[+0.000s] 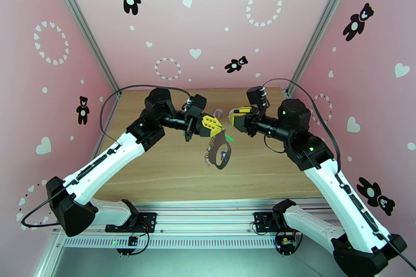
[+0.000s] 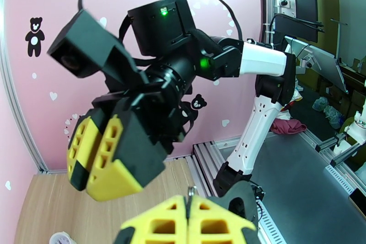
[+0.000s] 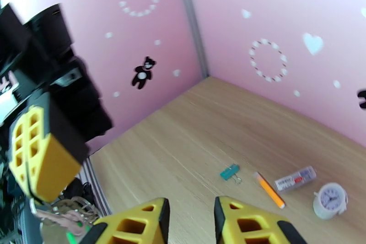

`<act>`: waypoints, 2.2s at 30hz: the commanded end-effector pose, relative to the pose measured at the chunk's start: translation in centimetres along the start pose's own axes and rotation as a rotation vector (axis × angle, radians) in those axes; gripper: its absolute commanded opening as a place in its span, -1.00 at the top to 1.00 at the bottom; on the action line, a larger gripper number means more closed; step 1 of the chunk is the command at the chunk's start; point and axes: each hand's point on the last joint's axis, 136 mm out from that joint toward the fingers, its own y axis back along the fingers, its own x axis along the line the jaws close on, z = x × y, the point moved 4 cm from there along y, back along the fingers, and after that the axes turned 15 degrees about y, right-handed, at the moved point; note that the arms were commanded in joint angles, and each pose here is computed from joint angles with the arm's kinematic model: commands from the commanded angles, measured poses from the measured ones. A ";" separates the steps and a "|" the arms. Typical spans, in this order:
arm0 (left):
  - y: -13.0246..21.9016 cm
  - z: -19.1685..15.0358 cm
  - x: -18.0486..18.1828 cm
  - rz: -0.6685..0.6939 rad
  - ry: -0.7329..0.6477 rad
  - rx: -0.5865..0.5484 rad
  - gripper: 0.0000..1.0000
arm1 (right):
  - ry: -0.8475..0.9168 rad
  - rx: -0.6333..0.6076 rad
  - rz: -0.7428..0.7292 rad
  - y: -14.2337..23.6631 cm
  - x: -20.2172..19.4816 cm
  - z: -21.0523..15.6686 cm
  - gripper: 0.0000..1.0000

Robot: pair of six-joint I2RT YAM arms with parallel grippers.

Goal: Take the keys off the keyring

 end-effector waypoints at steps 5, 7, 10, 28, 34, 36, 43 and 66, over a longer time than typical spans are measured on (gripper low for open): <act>0.5 0.7 -0.7 -0.053 -0.031 0.013 1.00 | 0.112 -0.091 0.263 2.5 4.4 1.6 0.17; 0.4 0.8 -0.6 -0.074 -0.024 0.022 1.00 | 0.135 -0.083 0.299 2.5 4.9 1.4 0.17; 0.1 0.8 -0.2 -0.088 -0.011 0.039 1.00 | 0.159 -0.078 0.408 2.1 6.2 0.9 0.20; -0.8 0.5 2.4 -0.041 0.026 0.029 1.00 | 0.266 0.101 0.365 0.3 7.9 -0.5 0.65; -0.7 0.4 2.5 -0.034 0.023 0.034 1.00 | 0.234 0.125 0.179 1.2 5.9 -1.5 0.88; -0.7 0.5 2.5 -0.032 0.023 0.033 1.00 | 0.227 0.133 0.191 1.1 6.0 -1.8 0.98; -0.7 0.7 2.4 -0.036 0.018 0.030 1.00 | 0.204 0.155 0.185 0.6 5.7 -2.2 1.00; 0.5 2.8 3.1 0.030 -0.020 -0.105 1.00 | -0.180 0.174 0.016 0.7 0.3 -2.6 1.00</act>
